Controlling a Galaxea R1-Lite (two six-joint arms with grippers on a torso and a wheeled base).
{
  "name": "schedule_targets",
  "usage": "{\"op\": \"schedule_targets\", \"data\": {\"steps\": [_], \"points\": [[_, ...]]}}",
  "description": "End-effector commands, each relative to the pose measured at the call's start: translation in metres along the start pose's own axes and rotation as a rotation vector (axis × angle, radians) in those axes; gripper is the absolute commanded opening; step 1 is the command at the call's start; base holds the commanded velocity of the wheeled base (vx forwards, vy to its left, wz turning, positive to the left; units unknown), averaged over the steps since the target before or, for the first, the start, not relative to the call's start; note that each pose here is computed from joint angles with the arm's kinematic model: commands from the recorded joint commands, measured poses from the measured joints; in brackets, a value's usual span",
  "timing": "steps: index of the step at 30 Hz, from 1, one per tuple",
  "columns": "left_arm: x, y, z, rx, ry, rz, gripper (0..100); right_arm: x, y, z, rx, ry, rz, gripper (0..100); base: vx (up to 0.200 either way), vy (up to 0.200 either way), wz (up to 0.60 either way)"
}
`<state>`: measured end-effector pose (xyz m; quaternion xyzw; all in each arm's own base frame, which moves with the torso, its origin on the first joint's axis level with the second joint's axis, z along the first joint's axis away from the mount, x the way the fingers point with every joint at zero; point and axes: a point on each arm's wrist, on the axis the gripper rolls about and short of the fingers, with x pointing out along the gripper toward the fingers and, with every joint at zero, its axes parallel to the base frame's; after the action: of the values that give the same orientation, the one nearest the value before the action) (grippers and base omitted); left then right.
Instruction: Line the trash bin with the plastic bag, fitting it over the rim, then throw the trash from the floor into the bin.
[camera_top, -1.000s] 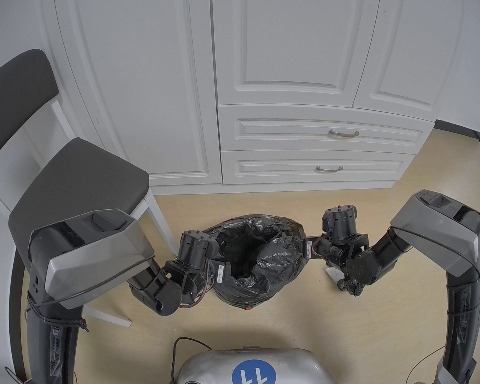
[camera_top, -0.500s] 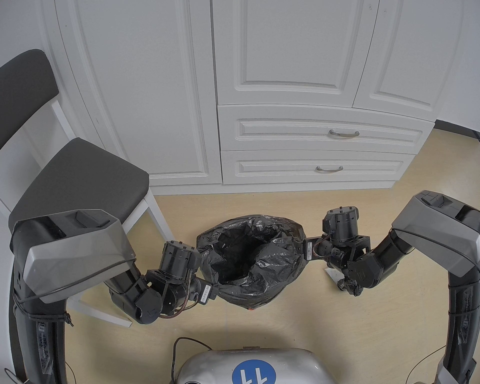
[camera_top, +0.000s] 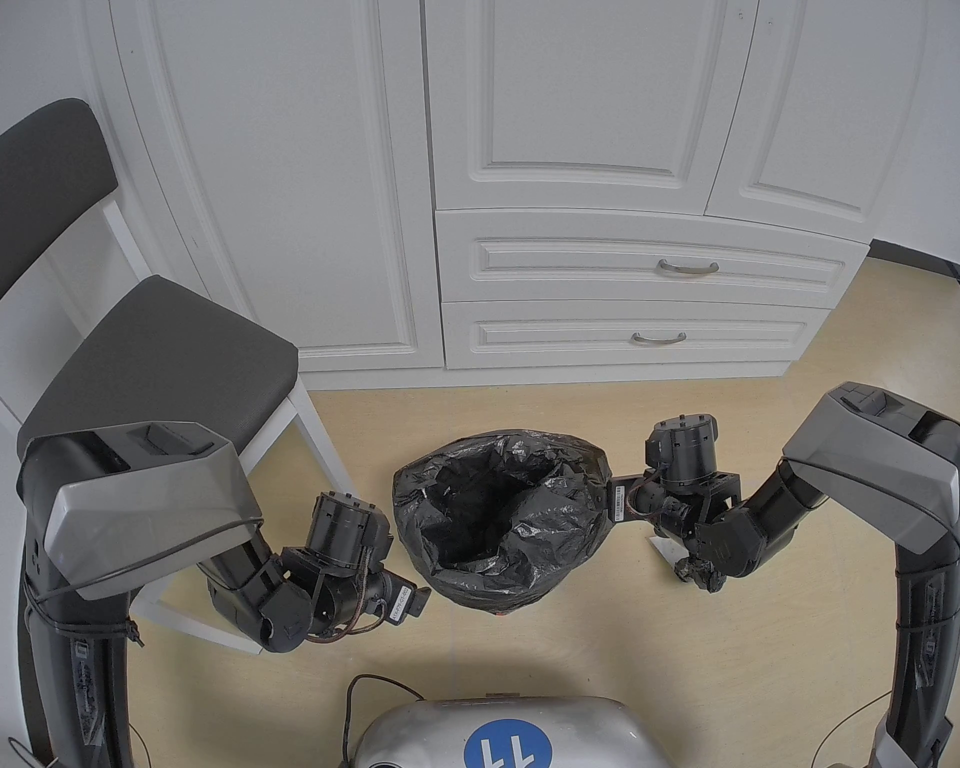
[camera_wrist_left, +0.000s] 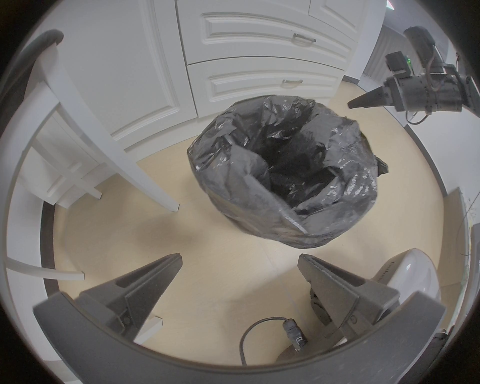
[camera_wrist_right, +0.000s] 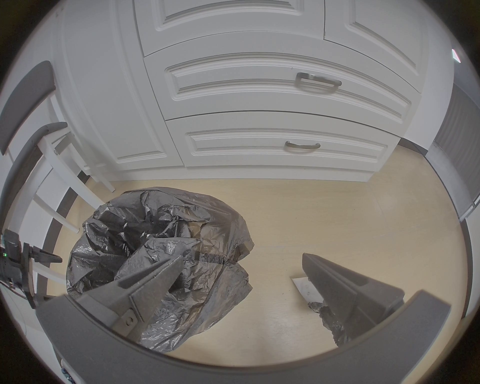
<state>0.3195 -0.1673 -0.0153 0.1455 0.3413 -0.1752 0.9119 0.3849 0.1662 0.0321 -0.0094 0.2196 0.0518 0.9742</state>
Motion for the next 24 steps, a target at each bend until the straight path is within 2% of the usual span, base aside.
{"op": "schedule_targets", "data": {"steps": [1, 6, 9, 14, 18, 21, 24], "points": [[0.018, 0.006, -0.010, -0.015, 0.034, 0.011, 100, -0.001, 0.000, 0.001, 0.001, -0.004, 0.001, 100, 0.000, 0.000, 0.00], [0.009, 0.017, -0.001, -0.033, 0.001, 0.023, 100, -0.003, 0.000, 0.003, 0.002, -0.009, 0.002, 100, 0.000, 0.000, 0.00], [-0.017, 0.022, 0.017, -0.044, -0.068, 0.005, 100, -0.006, -0.001, 0.006, 0.004, -0.013, 0.003, 100, 0.000, 0.000, 0.00], [-0.030, 0.025, 0.033, -0.065, -0.138, 0.016, 100, -0.003, 0.000, 0.007, 0.009, -0.019, 0.004, 100, 0.000, 0.000, 0.00], [-0.025, 0.022, 0.034, -0.082, -0.139, 0.008, 100, -0.002, 0.000, 0.005, 0.007, -0.015, -0.002, 100, 0.000, 0.000, 0.00], [-0.006, 0.008, 0.030, -0.125, -0.118, -0.008, 100, 0.001, 0.001, 0.002, 0.005, -0.008, -0.003, 100, 0.000, 0.000, 0.00], [0.008, 0.005, 0.029, -0.147, -0.109, 0.035, 100, 0.003, 0.000, 0.000, 0.005, -0.005, -0.005, 100, 0.000, 0.000, 0.00]]}}
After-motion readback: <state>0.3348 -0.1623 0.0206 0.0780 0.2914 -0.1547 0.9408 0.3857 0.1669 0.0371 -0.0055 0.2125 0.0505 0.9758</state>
